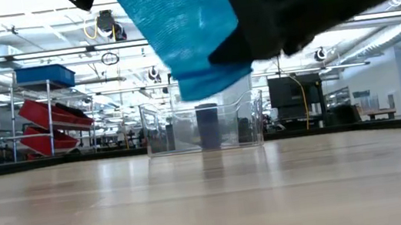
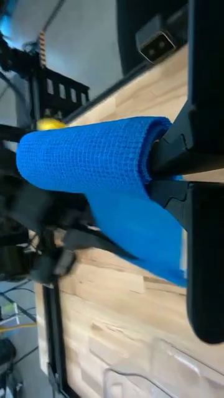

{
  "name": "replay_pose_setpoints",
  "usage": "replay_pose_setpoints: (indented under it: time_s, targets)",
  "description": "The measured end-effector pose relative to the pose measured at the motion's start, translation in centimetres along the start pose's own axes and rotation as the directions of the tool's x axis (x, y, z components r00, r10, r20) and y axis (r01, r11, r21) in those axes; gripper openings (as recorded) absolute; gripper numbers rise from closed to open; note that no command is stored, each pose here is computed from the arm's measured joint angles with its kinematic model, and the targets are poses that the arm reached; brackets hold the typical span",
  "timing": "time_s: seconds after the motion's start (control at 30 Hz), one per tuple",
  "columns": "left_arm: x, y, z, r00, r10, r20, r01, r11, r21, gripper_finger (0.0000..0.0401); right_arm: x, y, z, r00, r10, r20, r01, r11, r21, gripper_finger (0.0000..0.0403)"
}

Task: Roll bandage
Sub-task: Roll the blue bandage

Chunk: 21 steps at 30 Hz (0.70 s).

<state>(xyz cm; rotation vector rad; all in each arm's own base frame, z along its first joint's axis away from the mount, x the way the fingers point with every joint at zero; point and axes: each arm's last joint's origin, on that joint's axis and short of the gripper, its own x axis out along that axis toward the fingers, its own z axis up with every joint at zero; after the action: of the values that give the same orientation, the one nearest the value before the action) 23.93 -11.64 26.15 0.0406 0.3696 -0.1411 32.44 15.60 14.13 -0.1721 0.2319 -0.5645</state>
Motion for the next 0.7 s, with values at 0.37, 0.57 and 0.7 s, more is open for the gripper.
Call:
replay_pose_setpoints:
  time_s: [0.37, 0.57, 0.7]
  targets:
    - [0.8, -0.3, -1.2, 0.994, -0.061, -0.092, 0.065, 0.997, 0.034, 0.0006, -0.8, -1.1, 3.0, 0.997, -0.042, 0.057, 0.049, 0.991, -0.128, 0.0000]
    - [1.3, 0.1, -1.7, 0.987, -0.077, -0.143, 0.084, 0.996, 0.040, 0.0006, -0.9, -1.5, 4.2, 0.994, -0.049, 0.102, 0.066, 0.982, -0.175, 0.0000]
    - [1.7, 0.1, -2.2, 0.978, -0.108, -0.177, 0.117, 0.992, 0.043, 0.0006, -1.1, -1.7, 5.1, 0.990, -0.036, 0.137, 0.058, 0.986, -0.158, 0.0000]
